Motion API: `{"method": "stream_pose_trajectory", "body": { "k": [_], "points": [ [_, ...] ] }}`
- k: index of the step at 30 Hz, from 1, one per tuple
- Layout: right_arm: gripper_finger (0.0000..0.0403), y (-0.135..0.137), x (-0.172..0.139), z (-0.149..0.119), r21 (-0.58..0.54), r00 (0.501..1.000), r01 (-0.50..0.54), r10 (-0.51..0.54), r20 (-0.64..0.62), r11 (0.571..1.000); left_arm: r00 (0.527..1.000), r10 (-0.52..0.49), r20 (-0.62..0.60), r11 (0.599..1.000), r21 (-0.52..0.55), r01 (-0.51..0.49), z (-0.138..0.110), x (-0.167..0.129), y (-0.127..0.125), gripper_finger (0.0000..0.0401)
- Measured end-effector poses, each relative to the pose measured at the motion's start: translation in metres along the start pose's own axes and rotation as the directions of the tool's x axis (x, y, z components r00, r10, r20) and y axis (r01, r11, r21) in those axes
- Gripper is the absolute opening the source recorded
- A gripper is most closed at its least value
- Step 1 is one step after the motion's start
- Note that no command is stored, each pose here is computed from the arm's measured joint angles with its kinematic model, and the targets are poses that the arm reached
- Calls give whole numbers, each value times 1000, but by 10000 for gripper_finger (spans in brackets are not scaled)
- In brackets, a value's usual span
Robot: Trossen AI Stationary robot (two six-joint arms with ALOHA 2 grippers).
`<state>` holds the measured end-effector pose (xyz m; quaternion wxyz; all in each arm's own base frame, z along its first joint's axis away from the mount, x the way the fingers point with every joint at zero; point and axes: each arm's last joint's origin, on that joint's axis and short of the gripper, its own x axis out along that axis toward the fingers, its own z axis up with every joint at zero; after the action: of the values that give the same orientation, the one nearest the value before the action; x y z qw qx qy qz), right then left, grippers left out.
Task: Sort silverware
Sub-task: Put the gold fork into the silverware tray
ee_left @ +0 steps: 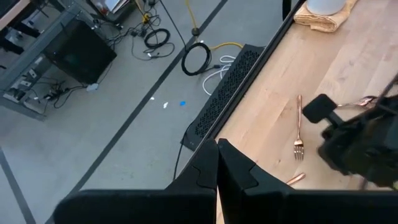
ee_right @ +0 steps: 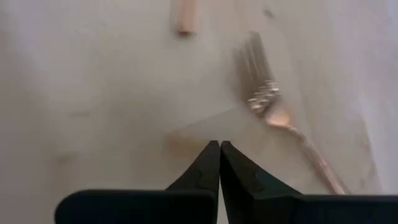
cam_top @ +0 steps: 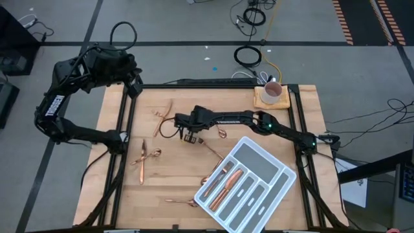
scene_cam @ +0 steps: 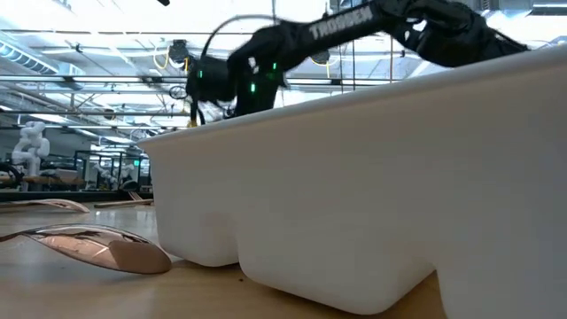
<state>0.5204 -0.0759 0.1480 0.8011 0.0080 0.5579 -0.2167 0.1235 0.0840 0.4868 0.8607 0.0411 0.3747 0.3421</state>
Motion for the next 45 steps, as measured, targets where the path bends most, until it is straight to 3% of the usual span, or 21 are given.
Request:
{"method": "stream_pose_trajectory", "body": {
  "k": [6,10,12,17,20,28,36,41,45],
  "points": [
    [10,-3,-46,18,-139,986,-29,51,160,990,1000,-18,-10,1000,-2,18,-1,2,-1,0],
    [54,-19,-54,25,-228,971,-99,144,193,969,998,-53,-37,999,7,53,-4,4,-3,0],
    [88,-34,-50,22,-214,977,-126,159,144,969,997,-56,-48,998,6,57,-5,5,-4,0],
    [176,-80,-44,-2,-137,973,-190,168,-157,972,996,-60,-71,998,11,61,-8,4,-4,0],
    [202,-102,-53,-8,-238,959,-207,148,-241,949,996,-59,-70,998,10,60,-8,4,-4,0],
    [188,-130,-51,-9,-483,961,-239,134,-241,842,997,-41,-65,999,-18,39,-6,6,-4,0],
    [176,-129,-49,7,-487,981,-194,181,-75,852,999,0,-48,999,-50,-2,-4,6,-2,0],
    [176,-119,-42,10,-421,969,-239,240,-52,875,999,0,-52,998,-69,-3,-3,8,-2,0],
    [176,-104,-45,11,-412,953,-292,300,-47,863,998,5,-56,997,-82,-10,-2,10,-3,0]
  ]
}}
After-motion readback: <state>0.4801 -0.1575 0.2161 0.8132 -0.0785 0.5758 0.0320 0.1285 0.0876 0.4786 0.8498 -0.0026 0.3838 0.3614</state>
